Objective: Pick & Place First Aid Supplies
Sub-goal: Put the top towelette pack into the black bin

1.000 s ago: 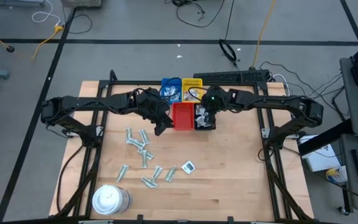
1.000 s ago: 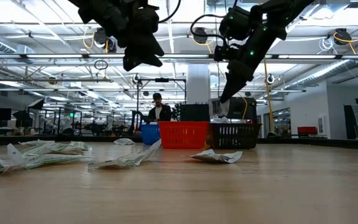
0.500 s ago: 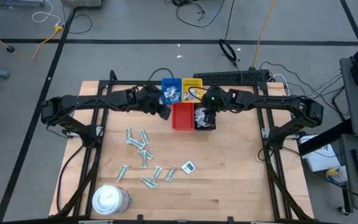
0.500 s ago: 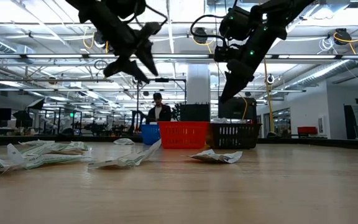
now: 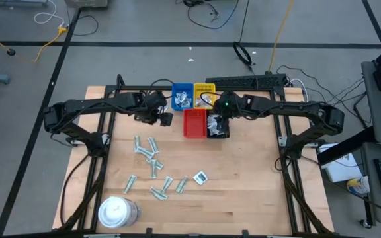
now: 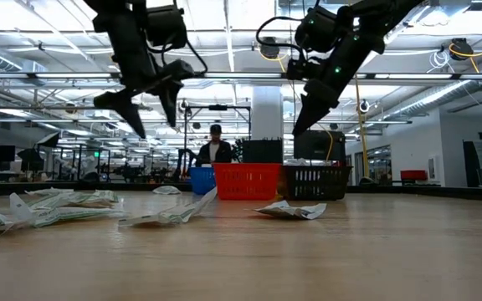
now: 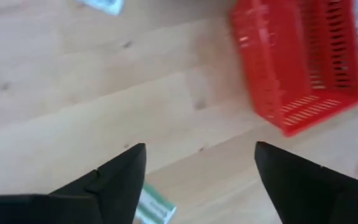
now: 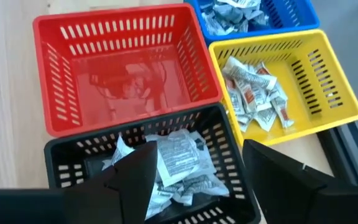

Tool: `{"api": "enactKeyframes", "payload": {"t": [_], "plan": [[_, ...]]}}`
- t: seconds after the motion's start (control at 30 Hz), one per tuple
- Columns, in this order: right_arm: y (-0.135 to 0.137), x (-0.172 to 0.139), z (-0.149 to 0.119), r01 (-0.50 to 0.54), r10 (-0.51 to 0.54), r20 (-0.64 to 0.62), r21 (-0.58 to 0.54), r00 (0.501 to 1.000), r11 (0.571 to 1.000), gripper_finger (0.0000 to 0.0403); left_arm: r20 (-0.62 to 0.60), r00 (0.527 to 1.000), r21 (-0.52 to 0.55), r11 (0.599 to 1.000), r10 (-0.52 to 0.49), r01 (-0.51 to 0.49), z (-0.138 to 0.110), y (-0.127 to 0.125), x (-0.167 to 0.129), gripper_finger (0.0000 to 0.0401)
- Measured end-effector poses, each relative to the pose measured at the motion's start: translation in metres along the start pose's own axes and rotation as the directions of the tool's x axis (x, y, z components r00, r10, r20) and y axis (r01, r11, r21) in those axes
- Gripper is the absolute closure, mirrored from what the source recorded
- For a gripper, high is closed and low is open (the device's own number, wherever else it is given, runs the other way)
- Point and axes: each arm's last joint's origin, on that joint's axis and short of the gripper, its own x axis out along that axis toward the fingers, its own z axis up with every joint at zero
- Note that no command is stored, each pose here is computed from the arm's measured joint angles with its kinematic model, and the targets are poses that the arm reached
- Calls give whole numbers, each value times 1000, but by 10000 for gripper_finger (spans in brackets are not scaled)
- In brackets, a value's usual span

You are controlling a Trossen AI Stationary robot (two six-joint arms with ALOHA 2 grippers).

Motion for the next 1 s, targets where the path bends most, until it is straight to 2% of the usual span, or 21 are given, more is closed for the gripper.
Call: {"api": "enactKeyframes", "payload": {"t": [0.17,0.4,0.7,0.93,1.0], "plan": [[0,0,0,1,-1,5,-24,1000,1000,173,4,1000,-116,993,14,-13,9,6,3,79],[0,0,0,0,0,2,-85,1000,996,172,31,997,-261,964,65,-55,36,25,17,110],[0,0,0,-3,3,3,-149,1000,989,171,73,997,-305,952,-5,27,68,33,45,148],[0,0,0,-3,4,2,-182,1000,983,171,48,998,-382,924,51,-29,85,38,67,150],[0,0,0,-4,4,2,-194,1000,981,173,65,993,-392,918,99,-66,93,35,66,151]]}}
